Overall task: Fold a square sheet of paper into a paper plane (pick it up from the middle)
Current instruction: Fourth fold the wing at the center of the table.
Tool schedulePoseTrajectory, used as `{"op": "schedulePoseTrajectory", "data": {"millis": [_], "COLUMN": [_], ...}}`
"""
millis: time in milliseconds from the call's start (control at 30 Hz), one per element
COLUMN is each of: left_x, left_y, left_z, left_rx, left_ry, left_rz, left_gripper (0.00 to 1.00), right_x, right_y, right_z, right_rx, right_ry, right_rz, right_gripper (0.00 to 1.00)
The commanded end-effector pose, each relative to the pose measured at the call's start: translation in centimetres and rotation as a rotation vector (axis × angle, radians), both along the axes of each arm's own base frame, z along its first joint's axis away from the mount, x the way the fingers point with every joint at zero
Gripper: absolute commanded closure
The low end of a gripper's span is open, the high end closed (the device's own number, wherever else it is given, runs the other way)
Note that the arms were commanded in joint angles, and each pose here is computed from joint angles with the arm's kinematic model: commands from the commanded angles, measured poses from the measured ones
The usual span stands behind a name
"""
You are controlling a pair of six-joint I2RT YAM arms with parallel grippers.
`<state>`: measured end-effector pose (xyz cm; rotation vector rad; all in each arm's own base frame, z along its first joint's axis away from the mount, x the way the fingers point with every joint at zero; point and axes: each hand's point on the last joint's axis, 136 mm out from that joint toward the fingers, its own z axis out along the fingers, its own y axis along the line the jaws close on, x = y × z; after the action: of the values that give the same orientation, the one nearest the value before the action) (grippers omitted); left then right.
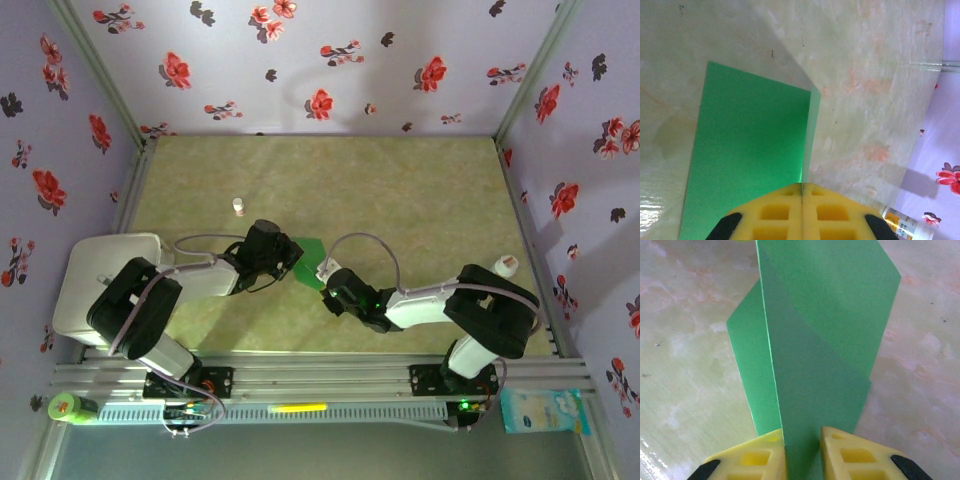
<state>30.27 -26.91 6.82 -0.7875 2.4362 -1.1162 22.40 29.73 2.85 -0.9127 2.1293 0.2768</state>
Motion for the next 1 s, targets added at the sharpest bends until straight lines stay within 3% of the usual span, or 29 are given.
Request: {"op": "schedulePoseTrajectory", "data": {"millis": [0, 300, 567, 967], "left_x": [0.2, 0.2, 0.3, 0.2], "left_y": [-0.7, -0.6, -0.5, -0.5], "left_z": [0.5, 0.5, 0.3, 0.3], "left_rx": [-0.018, -0.004, -0.01, -0.008], "left_ry": [-0.005, -0.004, 0.004, 0.005], "left_rz": [-0.007, -0.014, -0.004, -0.007], "left_gripper": [0.99, 0.95, 0.96, 0.96], "right_x": [0.3, 0.2, 0.3, 0.2], "right_y": [0.6, 0.6, 1.0, 1.3], "right_z": [0.3, 0.2, 1.0, 1.2], "right_rx": [0.008, 0.013, 0.041, 0.049], "right_ry": [-0.014, 0.0, -0.011, 0.003], "right_rz": [-0.006, -0.01, -0.009, 0.0], "right_gripper": [0.8, 0.86, 0.78, 0.79]}}
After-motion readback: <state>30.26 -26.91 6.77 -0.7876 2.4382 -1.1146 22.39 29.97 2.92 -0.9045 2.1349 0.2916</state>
